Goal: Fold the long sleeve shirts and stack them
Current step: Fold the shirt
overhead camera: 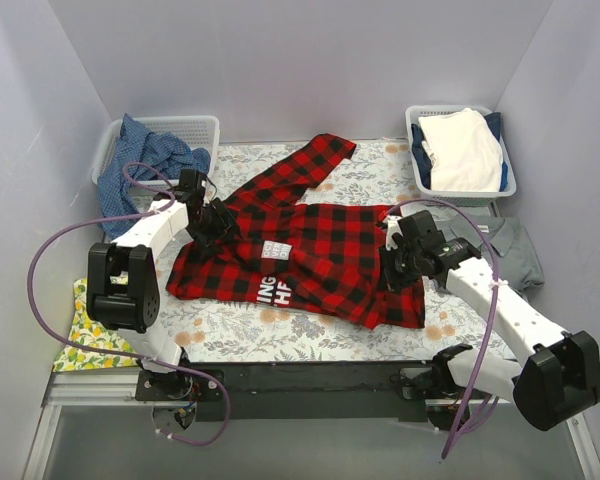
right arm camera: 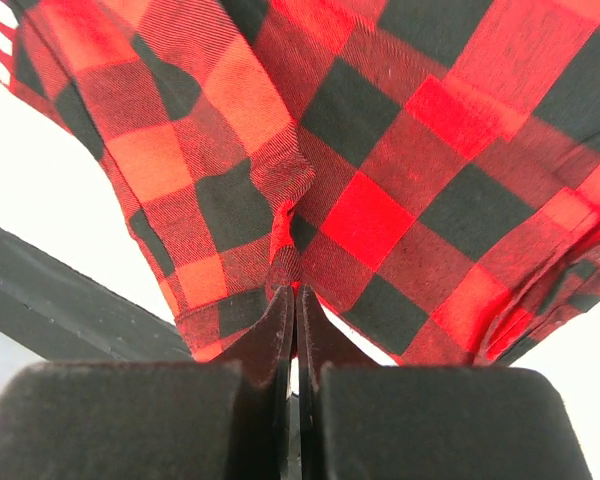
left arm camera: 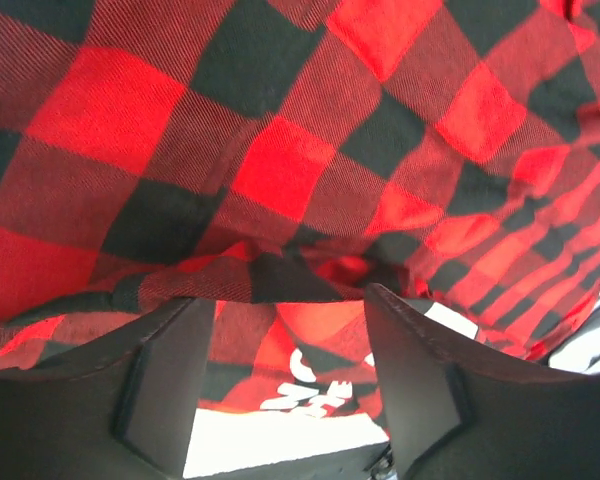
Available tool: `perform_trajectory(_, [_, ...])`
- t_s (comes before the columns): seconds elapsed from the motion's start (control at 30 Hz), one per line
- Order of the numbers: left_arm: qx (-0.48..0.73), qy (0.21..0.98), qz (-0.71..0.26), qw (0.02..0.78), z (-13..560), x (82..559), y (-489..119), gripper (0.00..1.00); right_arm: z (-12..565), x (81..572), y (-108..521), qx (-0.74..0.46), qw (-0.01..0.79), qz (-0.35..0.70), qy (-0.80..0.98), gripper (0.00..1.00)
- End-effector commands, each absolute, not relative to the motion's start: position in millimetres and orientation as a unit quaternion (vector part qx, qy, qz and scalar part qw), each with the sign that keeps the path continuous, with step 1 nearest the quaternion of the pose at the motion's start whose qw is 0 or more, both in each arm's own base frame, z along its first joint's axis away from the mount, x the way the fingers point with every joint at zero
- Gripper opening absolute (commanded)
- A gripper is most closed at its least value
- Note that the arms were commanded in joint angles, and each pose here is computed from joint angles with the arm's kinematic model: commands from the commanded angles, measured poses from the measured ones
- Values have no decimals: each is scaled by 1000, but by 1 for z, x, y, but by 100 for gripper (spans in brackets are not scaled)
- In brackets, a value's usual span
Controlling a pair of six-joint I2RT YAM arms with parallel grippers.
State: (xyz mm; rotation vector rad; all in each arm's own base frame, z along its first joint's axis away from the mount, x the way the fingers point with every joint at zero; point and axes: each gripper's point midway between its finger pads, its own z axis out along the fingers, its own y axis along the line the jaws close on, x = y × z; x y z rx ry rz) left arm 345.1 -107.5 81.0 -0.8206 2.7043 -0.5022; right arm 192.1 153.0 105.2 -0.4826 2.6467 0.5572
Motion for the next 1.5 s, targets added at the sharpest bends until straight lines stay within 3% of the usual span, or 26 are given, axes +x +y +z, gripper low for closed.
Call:
perform_trajectory(0.0, [-304,922,-171,169,89,370,-102,57,152,219,159,-211,290,199,912,1])
perform_trajectory(0.1, [-297,926,-169,160,82,369,-102,44,182,237,160,-223,344,191,892,1])
perform_trajectory(0.23, [-294,930,-162,148,71,362,-101,14,231,262,167,-231,422,189,856,1])
perform_trajectory(0.33, [-293,933,-155,143,66,358,-99,1,266,275,171,-235,465,191,831,1])
perform_trajectory(0.6, [-293,935,-135,148,66,348,-90,0,335,294,189,-265,540,212,770,1])
perform_trajectory(0.93, [-308,930,-129,154,72,330,-82,0,346,328,206,-296,597,205,717,1])
perform_trajectory(1.13, [-311,917,-141,205,108,337,-78,0,377,358,230,-311,620,222,685,1])
perform_trajectory(1.47, [-308,909,-164,228,132,340,-82,0,446,364,248,-318,675,254,616,1])
